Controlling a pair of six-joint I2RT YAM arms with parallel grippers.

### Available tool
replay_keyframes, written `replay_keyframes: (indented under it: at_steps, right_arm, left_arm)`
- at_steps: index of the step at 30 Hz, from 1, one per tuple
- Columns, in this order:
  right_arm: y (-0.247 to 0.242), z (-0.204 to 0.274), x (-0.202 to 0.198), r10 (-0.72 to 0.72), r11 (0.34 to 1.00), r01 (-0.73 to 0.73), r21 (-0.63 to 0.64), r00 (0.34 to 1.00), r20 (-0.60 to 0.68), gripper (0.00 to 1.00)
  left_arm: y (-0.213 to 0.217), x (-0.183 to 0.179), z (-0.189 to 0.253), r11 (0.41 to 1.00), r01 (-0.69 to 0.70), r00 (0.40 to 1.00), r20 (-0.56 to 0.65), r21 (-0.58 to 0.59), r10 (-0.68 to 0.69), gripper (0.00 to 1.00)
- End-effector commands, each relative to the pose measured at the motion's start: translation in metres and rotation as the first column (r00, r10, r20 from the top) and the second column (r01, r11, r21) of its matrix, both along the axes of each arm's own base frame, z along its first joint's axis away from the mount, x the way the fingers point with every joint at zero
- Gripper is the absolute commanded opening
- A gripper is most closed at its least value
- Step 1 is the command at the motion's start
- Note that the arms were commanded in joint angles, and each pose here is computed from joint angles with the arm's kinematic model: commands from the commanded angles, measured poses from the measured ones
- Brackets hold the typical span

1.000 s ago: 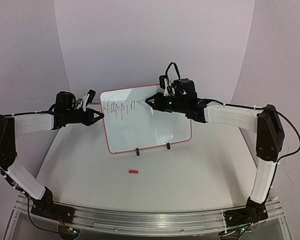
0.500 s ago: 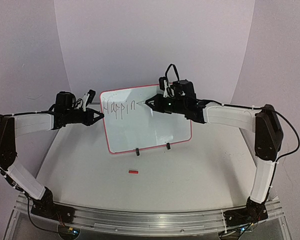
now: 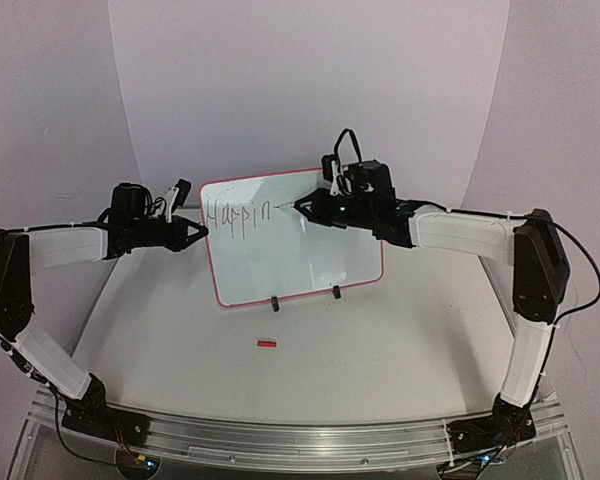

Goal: Write a sentence on the whiteboard

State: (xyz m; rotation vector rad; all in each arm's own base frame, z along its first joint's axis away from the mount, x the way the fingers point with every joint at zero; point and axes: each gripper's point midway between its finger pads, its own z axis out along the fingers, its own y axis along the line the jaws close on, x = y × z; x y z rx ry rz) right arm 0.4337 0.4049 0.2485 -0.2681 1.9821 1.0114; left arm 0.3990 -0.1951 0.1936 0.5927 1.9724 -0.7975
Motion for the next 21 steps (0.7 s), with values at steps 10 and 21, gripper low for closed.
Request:
replay_keyframes:
  at_steps: [10,21]
  right_arm:
    - [-0.016,0.037,0.013,-0.056,0.998,0.053,0.035,0.996,0.07,0.0]
    - [-0.002,0.022,0.016,-0.011,0.999,0.009,0.042,0.999,0.032,0.0]
  left_arm:
    - [0.003,0.006,0.009,0.998,-0.009,0.998,0.06,0.054,0.005,0.0]
    - [0.003,0.006,0.01,0.999,-0.008,0.998,0.06,0.053,0.005,0.0]
